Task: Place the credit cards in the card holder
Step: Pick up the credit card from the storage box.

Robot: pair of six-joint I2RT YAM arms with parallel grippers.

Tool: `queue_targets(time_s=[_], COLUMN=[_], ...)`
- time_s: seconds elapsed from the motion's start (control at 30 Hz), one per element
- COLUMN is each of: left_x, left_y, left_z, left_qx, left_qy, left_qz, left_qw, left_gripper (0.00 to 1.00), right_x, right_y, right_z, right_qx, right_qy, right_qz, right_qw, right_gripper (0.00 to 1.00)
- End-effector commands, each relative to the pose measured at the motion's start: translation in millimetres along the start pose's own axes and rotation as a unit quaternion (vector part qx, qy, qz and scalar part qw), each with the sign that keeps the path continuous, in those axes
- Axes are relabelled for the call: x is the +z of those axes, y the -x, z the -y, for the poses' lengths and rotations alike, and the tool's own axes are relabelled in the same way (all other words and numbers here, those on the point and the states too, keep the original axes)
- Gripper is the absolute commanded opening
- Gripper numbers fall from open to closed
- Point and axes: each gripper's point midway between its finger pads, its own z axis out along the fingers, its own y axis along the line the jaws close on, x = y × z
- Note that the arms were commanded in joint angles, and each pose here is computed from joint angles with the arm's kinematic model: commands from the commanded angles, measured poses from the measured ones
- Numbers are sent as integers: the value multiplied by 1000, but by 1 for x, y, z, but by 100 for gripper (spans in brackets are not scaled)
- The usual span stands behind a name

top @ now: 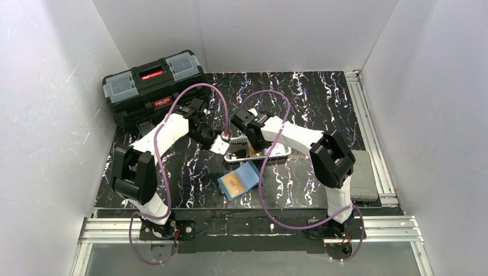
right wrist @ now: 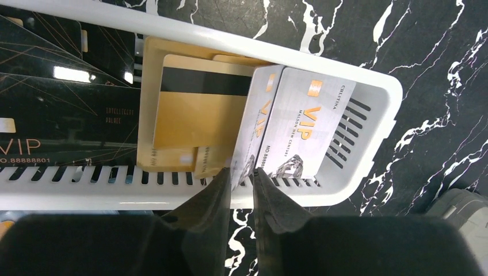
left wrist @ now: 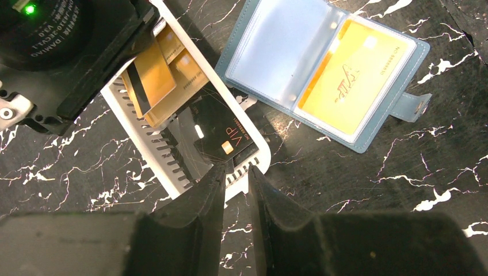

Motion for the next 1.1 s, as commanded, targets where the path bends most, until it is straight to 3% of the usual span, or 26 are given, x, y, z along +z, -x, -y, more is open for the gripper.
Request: queue_targets(time_s=[0.0, 0.33, 0.37, 0.43, 0.5, 1.07], left_x=[-7, -7, -7, -7, -6, -6], left_y=[19, 20, 20, 20, 19, 16], left_z=[-1, 0, 1, 0, 1, 0], left_qx=[9, 9, 9, 12, 11, 10], left_qy=[6, 6, 6, 6, 6, 7], left_qz=[21, 23, 23, 23, 23, 18], left_qw=[1000, 1000, 1000, 1000, 1000, 1000], left_gripper=[20, 20, 20, 20, 20, 20], right_x=[-13, -9, -10, -11, -11, 12], right_y=[13, 5, 6, 8, 9, -6], right_z=[12, 11, 9, 2, -5, -22], right_qx=[20, 21, 20, 21, 19, -6], right_qy=[-10, -5, 2, 20, 35, 43], right_qz=[32, 20, 18, 20, 19, -28], right_qw=[999, 1000, 1000, 999, 999, 999], right_gripper=[26, 22, 29, 53, 56, 51])
